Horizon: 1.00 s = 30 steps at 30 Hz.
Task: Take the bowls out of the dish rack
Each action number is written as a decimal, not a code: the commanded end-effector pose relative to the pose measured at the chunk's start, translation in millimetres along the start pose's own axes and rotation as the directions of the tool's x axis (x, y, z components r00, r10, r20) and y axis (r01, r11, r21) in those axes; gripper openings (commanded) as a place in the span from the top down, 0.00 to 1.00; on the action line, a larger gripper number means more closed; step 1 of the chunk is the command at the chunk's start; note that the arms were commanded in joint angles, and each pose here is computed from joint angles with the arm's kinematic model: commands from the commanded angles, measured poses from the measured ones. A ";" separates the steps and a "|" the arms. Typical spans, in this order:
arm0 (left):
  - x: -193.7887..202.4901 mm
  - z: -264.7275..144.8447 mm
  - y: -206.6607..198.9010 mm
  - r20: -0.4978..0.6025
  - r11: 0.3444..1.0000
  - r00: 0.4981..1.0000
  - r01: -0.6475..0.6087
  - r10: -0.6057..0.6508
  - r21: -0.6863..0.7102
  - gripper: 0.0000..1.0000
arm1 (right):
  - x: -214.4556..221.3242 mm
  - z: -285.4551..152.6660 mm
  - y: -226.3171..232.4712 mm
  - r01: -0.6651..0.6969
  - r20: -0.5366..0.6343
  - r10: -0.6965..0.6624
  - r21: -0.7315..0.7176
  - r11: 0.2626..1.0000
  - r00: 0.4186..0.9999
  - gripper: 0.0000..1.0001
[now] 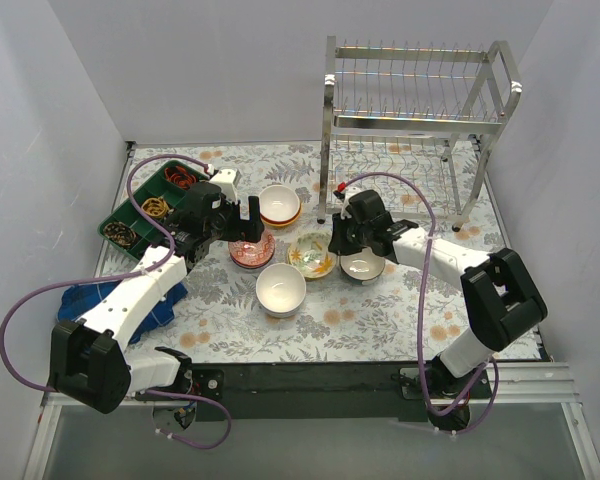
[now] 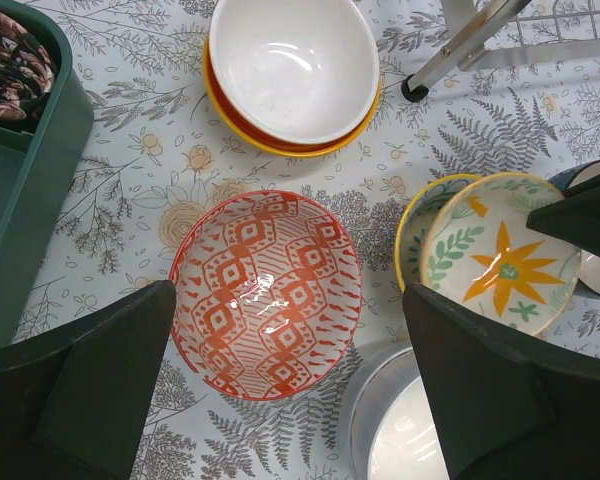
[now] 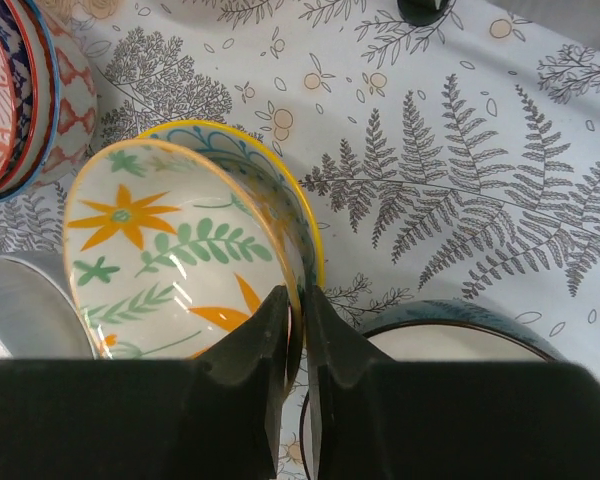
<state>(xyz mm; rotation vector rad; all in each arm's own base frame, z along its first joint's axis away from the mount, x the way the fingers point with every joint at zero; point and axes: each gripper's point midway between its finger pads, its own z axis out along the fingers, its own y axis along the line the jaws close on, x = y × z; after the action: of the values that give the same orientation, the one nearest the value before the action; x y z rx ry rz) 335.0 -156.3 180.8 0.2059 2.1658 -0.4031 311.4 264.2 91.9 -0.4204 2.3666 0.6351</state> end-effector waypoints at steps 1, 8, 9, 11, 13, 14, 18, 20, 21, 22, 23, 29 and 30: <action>-10.8 -8.5 -5.4 0.041 1.000 0.999 -0.012 0.011 0.020 0.02 | -26.4 4.9 18.9 -0.009 0.071 0.015 -0.080 0.997 0.997 0.76; -11.3 -8.9 -5.0 0.043 1.000 0.999 -0.013 0.013 0.017 0.02 | -31.0 1.6 19.0 0.023 0.091 -0.017 -0.070 0.997 0.996 0.50; -11.5 -9.5 -4.2 0.045 1.000 0.999 -0.013 0.012 0.015 0.02 | -35.3 -2.7 19.4 0.029 0.109 -0.022 -0.064 0.998 0.994 0.48; -12.0 -10.0 -4.1 0.049 1.000 0.999 -0.013 0.013 0.012 0.02 | -42.1 -8.2 10.3 0.041 0.141 -0.039 -0.008 0.999 0.989 0.42; -14.8 -12.5 -4.0 0.062 1.000 0.998 -0.014 0.013 0.010 0.02 | -50.0 -18.9 6.1 0.057 0.178 -0.061 0.030 0.998 0.982 0.37; -17.0 -13.8 -4.6 0.072 1.000 0.997 -0.013 0.012 0.013 0.02 | -55.0 -23.6 -0.8 0.055 0.203 -0.069 0.074 0.996 0.977 0.31; -22.9 -22.4 -1.5 0.115 1.000 0.993 -0.002 0.003 -0.004 0.02 | -71.0 -55.7 -14.8 0.059 0.292 -0.109 0.175 0.983 0.950 0.19; -28.8 -32.8 4.5 0.148 0.999 0.989 0.014 -0.007 -0.042 0.02 | -77.4 -72.0 -30.7 0.046 0.328 -0.132 0.258 0.965 0.936 0.13; -31.1 -38.4 5.1 0.162 0.999 0.987 0.022 -0.014 -0.049 0.02 | -84.1 -88.0 -33.7 0.035 0.367 -0.141 0.281 0.959 0.919 0.11; -33.5 -43.5 9.4 0.177 0.997 0.984 0.032 -0.019 -0.072 0.02 | -81.1 -94.8 -43.9 0.022 0.375 -0.146 0.317 0.948 0.916 0.11; -36.2 -55.1 10.5 0.203 0.996 0.979 0.043 -0.026 -0.079 0.02 | -81.4 -105.2 -55.3 -0.002 0.392 -0.153 0.368 0.930 0.907 0.09; -36.4 -101.6 31.9 0.287 0.975 0.956 0.123 -0.067 -0.183 0.02 | -71.5 -173.2 -105.5 -0.131 0.495 -0.169 0.515 0.847 0.853 0.05; -40.8 -116.3 32.5 0.324 0.973 0.943 0.139 -0.074 -0.183 0.02 | -70.0 -188.5 -107.8 -0.154 0.523 -0.170 0.519 0.841 0.835 0.05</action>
<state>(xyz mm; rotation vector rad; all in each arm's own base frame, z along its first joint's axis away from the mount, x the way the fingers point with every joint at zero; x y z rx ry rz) 303.3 -113.6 258.2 0.0277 1.9242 -0.3308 328.3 138.3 215.7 -0.1127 1.9256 0.2008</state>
